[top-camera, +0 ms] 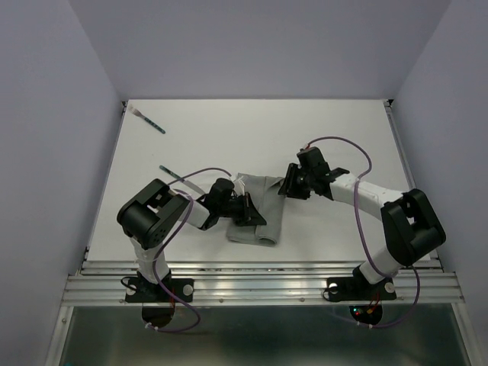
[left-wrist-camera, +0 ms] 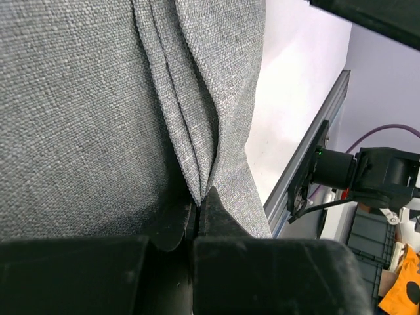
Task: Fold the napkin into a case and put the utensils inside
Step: Fold the lower triangle-folded napkin at the center of the board.
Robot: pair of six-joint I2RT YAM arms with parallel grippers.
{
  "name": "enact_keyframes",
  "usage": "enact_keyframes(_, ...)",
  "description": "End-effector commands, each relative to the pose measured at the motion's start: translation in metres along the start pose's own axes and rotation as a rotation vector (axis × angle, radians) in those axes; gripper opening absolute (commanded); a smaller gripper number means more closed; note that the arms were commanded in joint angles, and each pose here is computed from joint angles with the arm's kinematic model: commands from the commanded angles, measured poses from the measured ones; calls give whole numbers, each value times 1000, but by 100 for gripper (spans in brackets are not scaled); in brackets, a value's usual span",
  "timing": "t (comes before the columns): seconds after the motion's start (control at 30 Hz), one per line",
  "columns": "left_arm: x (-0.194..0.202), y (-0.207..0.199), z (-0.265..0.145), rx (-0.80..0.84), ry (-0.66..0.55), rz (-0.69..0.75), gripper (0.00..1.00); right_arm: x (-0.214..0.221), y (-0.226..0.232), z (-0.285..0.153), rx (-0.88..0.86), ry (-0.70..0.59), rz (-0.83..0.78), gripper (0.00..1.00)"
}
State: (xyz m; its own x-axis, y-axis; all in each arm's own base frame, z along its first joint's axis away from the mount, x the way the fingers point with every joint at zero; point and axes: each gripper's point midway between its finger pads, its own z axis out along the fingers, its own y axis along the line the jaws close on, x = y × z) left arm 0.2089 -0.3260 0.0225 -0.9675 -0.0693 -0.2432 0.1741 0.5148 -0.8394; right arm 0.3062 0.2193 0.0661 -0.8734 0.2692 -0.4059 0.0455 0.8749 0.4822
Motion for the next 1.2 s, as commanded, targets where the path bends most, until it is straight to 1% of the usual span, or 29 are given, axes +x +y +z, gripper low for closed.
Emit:
enact_keyframes(0.0, -10, -13, -2, 27, -4, 68, 0, -31, 16, 2, -23, -79, -16, 43)
enact_keyframes(0.13, -8, -10, 0, 21, 7, 61, 0, -45, 17, 8, 5, -107, -18, 37)
enact_keyframes(0.2, -8, -9, 0, 21, 9, 61, 0, -52, 18, 10, 20, -120, -22, 36)
enact_keyframes(0.3, -6, -8, 0, 19, 10, 62, 0, -60, 17, 11, 45, -143, -19, 29)
enact_keyframes(0.43, -7, -7, 1, 15, 12, 57, 0, -71, 2, 11, 92, -180, 16, 29)
enact_keyframes(0.5, -7, -8, 1, 17, 12, 58, 0, -73, -3, 12, 98, -177, 26, 31)
enact_keyframes(0.53, -6, -7, 1, 16, 15, 57, 0, -71, -4, 12, 99, -174, 26, 37)
enact_keyframes(0.63, -6, -7, 2, 16, 17, 57, 0, -72, -8, 14, 101, -168, 30, 46)
enact_keyframes(0.7, -7, -5, 2, 13, 16, 55, 0, -71, -7, 18, 95, -157, 28, 48)
enact_keyframes(0.8, -6, -5, 3, 12, 18, 56, 0, -70, 4, 23, 44, -131, 30, 48)
enact_keyframes(1.0, -7, -4, 4, 12, 19, 53, 0, -75, 19, 28, -16, -119, 24, 46)
enact_keyframes(1.17, -7, -5, 5, 14, 21, 55, 0, -76, 25, 35, -40, -102, 30, 40)
